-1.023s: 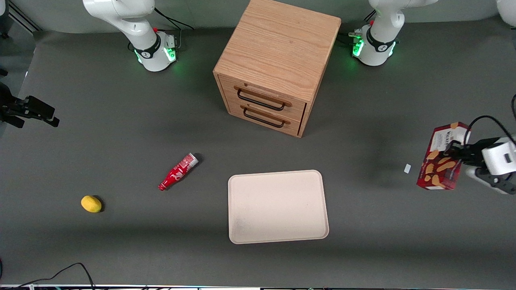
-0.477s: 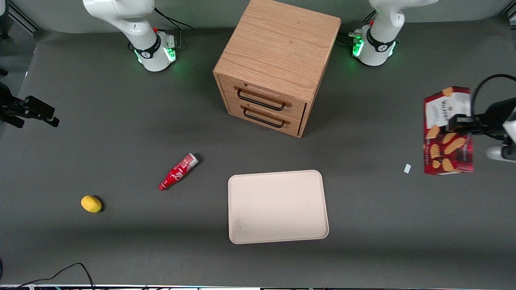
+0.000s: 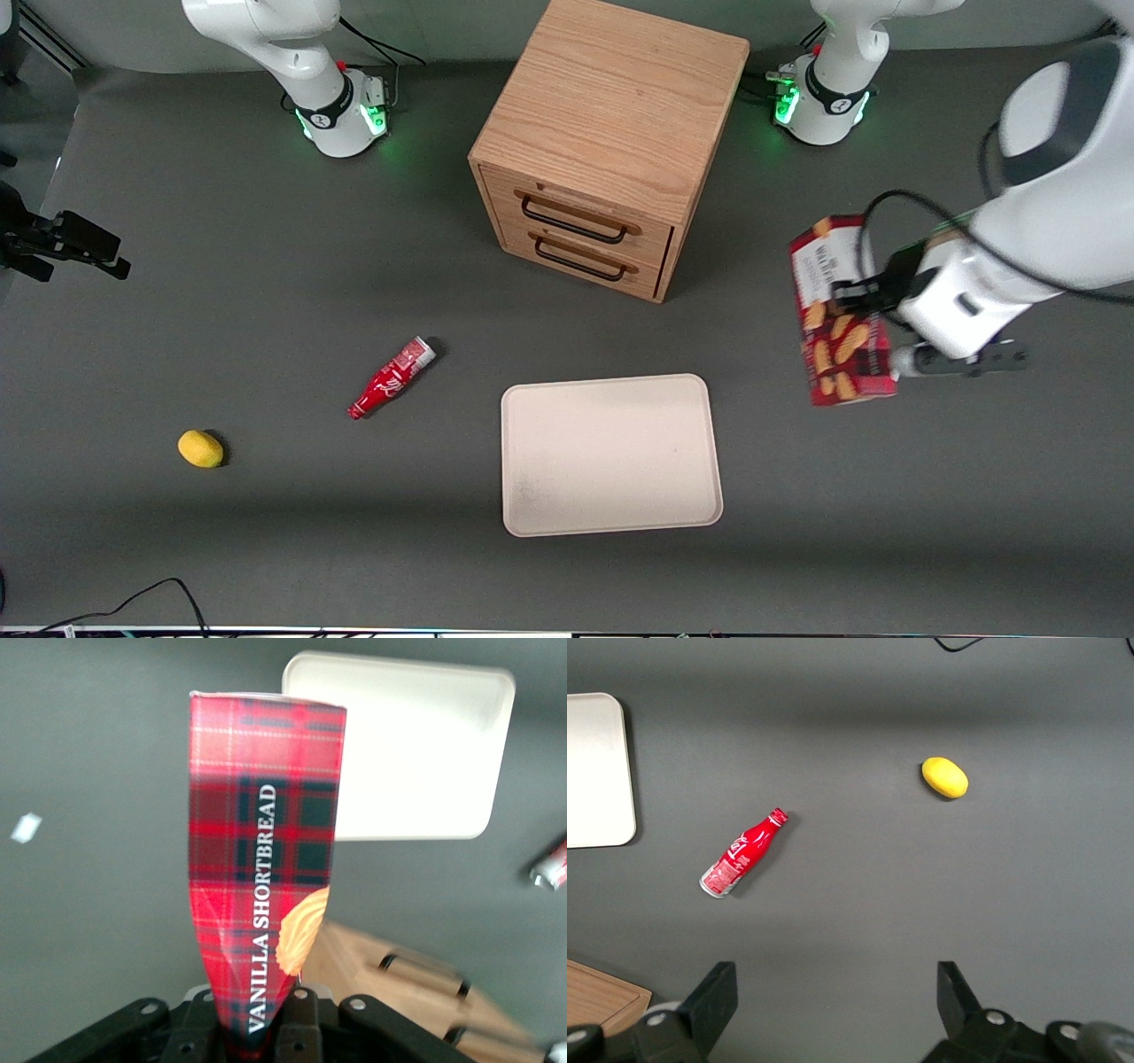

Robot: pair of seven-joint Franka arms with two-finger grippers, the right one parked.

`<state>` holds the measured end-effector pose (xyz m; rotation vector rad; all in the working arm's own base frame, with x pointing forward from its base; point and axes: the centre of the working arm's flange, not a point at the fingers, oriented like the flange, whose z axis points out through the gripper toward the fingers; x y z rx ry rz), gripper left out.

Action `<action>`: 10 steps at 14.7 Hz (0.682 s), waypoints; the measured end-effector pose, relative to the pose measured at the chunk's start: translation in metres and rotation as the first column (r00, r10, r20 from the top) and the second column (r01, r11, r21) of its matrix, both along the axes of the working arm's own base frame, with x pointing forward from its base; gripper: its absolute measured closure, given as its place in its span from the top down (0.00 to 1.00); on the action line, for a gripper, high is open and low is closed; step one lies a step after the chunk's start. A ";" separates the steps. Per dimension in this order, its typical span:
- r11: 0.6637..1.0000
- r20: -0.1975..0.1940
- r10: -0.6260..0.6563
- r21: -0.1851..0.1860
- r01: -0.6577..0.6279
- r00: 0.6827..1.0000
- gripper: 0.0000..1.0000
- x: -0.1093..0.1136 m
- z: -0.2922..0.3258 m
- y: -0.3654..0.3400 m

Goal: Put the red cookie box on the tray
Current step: 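Carry the cookie box over the white tray and lower it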

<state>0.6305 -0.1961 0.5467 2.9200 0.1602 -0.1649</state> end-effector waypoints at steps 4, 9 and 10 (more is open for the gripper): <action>0.998 0.054 0.044 0.035 -0.046 0.998 0.19 0.030 -0.114 -0.064; 0.996 0.115 0.050 0.070 -0.058 0.992 0.19 0.052 -0.210 -0.083; 0.995 0.132 0.046 0.076 -0.057 0.990 0.19 0.053 -0.222 -0.089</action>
